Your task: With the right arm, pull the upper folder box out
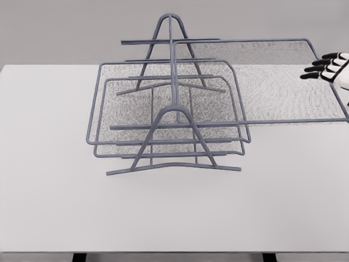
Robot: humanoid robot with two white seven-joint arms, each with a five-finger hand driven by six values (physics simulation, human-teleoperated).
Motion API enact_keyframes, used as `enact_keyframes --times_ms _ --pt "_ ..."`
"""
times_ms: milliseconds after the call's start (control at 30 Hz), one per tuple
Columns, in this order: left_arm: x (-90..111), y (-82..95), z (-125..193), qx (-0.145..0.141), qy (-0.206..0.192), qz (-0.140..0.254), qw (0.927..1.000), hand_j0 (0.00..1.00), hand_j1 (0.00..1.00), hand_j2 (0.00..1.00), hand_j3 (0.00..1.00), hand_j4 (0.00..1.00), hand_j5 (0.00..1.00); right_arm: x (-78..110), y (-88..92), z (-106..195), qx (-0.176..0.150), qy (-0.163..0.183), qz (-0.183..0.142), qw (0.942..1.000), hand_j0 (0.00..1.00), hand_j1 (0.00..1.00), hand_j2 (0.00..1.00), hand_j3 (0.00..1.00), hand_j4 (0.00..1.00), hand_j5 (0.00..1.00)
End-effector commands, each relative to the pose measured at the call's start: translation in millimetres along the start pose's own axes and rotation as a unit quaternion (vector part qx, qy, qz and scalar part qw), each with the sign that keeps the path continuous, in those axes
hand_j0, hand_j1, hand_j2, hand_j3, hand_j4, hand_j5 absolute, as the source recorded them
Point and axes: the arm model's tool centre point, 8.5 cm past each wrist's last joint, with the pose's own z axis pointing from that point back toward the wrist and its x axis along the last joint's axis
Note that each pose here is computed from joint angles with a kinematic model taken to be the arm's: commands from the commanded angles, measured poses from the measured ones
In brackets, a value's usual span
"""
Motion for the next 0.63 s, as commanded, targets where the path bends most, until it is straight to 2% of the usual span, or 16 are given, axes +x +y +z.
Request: enact_keyframes --times_ms 0,100,167,200,267,333,600 --pt "1.0 0.4 -0.3 0.000 -0.001 0.000 1.0000 1.00 1.00 1.00 1.00 1.00 1.00 -0.9 -2.4 1.6 -0.003 0.002 -0.001 1.0000 1.00 1.00 1.00 1.00 1.00 1.00" --pt "1.0 0.3 -0.3 0.000 -0.001 0.000 1.0000 1.00 1.00 1.00 1.00 1.00 1.00 -1.7 -9.2 1.1 -0.012 0.002 0.004 0.9999 1.00 1.00 1.00 1.00 1.00 1.00" --pt "1.0 0.4 -0.3 0.000 -0.001 0.000 1.0000 1.00 1.00 1.00 1.00 1.00 1.00 0.2 -11.1 -2.6 -0.024 -0.004 -0.006 0.9997 1.00 1.00 1.00 1.00 1.00 1.00" --pt "0.1 0.1 0.0 0.000 0.000 0.000 1.0000 1.00 1.00 1.00 1.00 1.00 1.00 3.7 -9.6 -8.7 -0.031 -0.011 -0.011 0.9994 1.00 1.00 1.00 1.00 1.00 1.00" --pt "1.0 0.4 -0.3 0.000 -0.001 0.000 1.0000 1.00 1.00 1.00 1.00 1.00 1.00 15.4 -18.0 -16.2 -0.044 -0.029 -0.001 0.9986 1.00 1.00 1.00 1.00 1.00 1.00" --pt "0.1 0.1 0.0 0.000 0.000 0.000 1.0000 1.00 1.00 1.00 1.00 1.00 1.00 17.8 -19.4 -19.9 -0.051 -0.034 -0.003 0.9981 1.00 1.00 1.00 1.00 1.00 1.00" --pt "1.0 0.4 -0.3 0.000 -0.001 0.000 1.0000 1.00 1.00 1.00 1.00 1.00 1.00 21.3 -19.0 -25.6 -0.058 -0.041 -0.007 0.9975 1.00 1.00 1.00 1.00 1.00 1.00"
